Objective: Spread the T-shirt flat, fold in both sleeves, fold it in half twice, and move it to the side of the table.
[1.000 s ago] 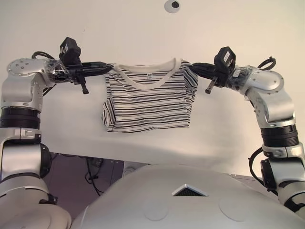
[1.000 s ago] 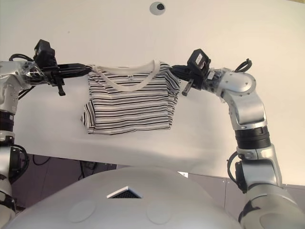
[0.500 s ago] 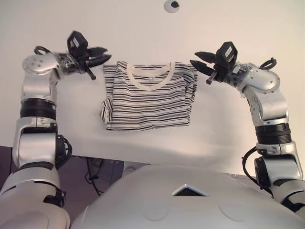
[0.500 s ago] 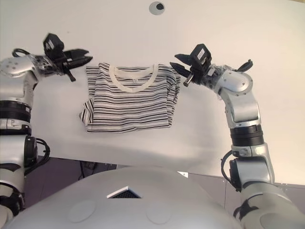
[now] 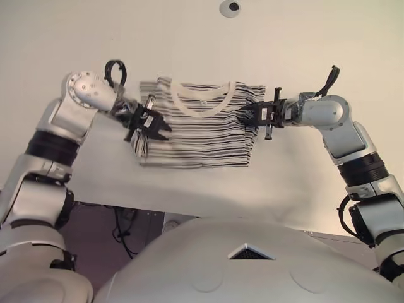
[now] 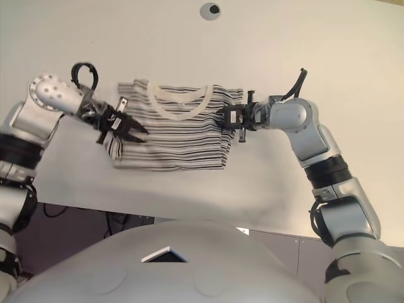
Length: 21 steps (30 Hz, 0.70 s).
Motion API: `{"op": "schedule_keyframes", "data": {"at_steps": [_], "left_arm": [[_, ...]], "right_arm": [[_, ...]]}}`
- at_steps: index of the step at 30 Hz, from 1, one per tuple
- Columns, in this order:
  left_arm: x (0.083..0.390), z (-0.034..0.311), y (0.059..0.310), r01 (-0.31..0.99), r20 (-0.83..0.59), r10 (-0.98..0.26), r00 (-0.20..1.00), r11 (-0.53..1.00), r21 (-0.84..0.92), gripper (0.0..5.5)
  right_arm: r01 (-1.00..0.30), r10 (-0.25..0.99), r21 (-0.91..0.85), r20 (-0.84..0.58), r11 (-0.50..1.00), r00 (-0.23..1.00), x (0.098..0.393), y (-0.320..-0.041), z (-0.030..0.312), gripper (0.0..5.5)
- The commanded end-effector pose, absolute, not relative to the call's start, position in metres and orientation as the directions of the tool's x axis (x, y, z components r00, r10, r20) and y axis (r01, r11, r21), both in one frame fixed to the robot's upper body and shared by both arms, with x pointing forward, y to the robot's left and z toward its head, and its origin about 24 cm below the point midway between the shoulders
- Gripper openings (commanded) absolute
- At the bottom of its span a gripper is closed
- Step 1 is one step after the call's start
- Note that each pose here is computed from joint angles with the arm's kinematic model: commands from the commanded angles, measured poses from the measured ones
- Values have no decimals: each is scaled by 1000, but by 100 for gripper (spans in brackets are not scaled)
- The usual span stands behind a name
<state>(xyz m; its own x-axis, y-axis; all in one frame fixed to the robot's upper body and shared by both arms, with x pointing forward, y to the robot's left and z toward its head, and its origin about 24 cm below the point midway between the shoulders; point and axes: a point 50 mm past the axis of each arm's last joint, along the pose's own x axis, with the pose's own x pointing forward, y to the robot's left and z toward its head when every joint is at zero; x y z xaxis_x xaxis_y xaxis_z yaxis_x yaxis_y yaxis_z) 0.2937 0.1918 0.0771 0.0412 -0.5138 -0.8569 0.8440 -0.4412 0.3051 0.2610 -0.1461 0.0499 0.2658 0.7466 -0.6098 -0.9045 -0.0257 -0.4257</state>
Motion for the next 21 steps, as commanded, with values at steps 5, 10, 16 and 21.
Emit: {"op": "schedule_keyframes", "data": {"at_steps": [5, 10, 16, 21], "left_arm": [[395, 130, 132, -150, -443, -545, 712, -735, 662, 106], [378, 122, 160, 509, -424, -641, 639, -61, 859, 106], [335, 73, 194, 742, -812, -526, 253, -433, 512, 106], [356, 60, 158, 425, -821, -360, 443, -722, 546, 106]], "right_arm": [[-951, 899, -293, -381, 103, 215, 252, -112, 73, 122], [-896, 838, -353, -373, 270, 399, 270, -149, 81, 122], [-894, 716, -417, -571, 167, 400, 263, -177, 60, 122], [-948, 715, -317, -660, 15, 232, 244, -155, 35, 122]]}}
